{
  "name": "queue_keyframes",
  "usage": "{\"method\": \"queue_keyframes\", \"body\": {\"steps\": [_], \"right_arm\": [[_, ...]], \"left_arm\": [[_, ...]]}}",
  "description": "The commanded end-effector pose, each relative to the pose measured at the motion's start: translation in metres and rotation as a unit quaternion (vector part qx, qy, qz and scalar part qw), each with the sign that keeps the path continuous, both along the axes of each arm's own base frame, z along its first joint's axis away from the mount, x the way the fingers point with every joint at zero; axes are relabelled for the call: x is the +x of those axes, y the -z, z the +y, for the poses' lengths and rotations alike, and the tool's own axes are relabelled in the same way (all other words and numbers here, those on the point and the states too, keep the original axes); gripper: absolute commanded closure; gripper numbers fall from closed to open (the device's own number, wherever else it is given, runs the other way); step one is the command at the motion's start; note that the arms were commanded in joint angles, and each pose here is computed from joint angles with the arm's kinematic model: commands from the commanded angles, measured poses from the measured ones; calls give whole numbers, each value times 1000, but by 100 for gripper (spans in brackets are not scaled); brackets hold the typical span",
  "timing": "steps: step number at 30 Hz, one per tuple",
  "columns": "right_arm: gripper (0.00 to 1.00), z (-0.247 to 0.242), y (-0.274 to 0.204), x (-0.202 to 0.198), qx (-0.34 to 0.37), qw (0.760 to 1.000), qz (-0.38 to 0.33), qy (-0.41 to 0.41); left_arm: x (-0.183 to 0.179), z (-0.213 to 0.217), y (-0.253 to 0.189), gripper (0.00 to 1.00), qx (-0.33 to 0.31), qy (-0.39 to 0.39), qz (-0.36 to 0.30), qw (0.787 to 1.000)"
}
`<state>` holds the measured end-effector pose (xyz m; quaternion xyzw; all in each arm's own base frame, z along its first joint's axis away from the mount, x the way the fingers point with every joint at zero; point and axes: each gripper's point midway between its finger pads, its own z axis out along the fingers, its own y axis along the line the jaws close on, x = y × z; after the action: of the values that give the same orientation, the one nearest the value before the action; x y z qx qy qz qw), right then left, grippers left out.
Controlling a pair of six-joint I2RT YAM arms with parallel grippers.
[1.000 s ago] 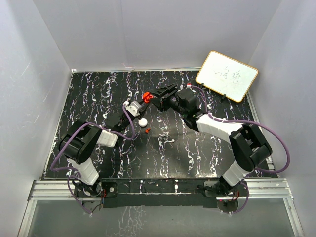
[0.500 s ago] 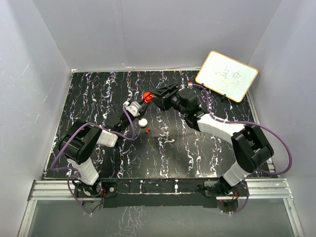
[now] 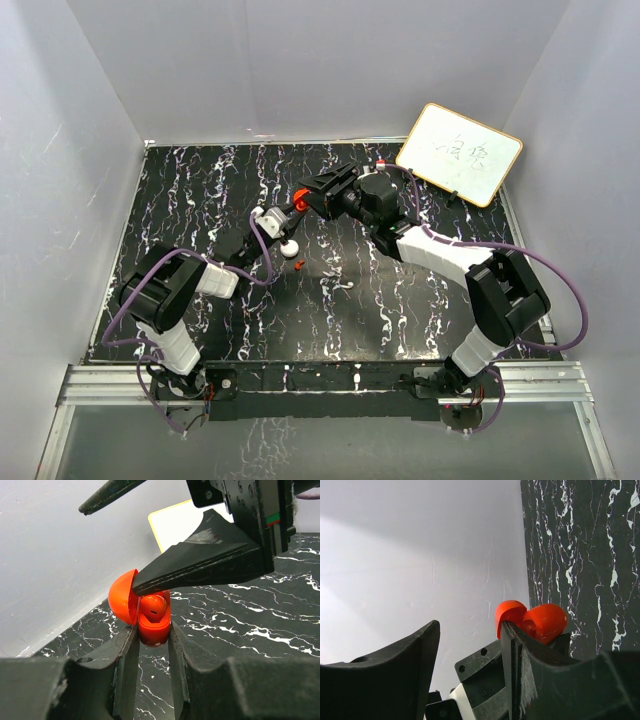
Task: Insert the wireless bluetooth earbuds into the charging case
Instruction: Adjust the earbud with the charging case.
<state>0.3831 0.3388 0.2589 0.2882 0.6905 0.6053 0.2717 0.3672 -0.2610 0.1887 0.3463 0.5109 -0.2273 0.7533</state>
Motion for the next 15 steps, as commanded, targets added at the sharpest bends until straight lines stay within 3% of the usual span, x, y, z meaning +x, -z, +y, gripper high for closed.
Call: {"method": "queue_keyframes", "body": {"steps": [1, 15], "right_arm": [[50, 1, -31, 3, 19, 999, -41, -2], [50, 11, -20, -2, -14, 997, -47, -52]], "left_arm": [[-22, 1, -65, 100, -47, 21, -113, 992], [-24, -1, -65, 100, -42, 29, -119, 992]]}}
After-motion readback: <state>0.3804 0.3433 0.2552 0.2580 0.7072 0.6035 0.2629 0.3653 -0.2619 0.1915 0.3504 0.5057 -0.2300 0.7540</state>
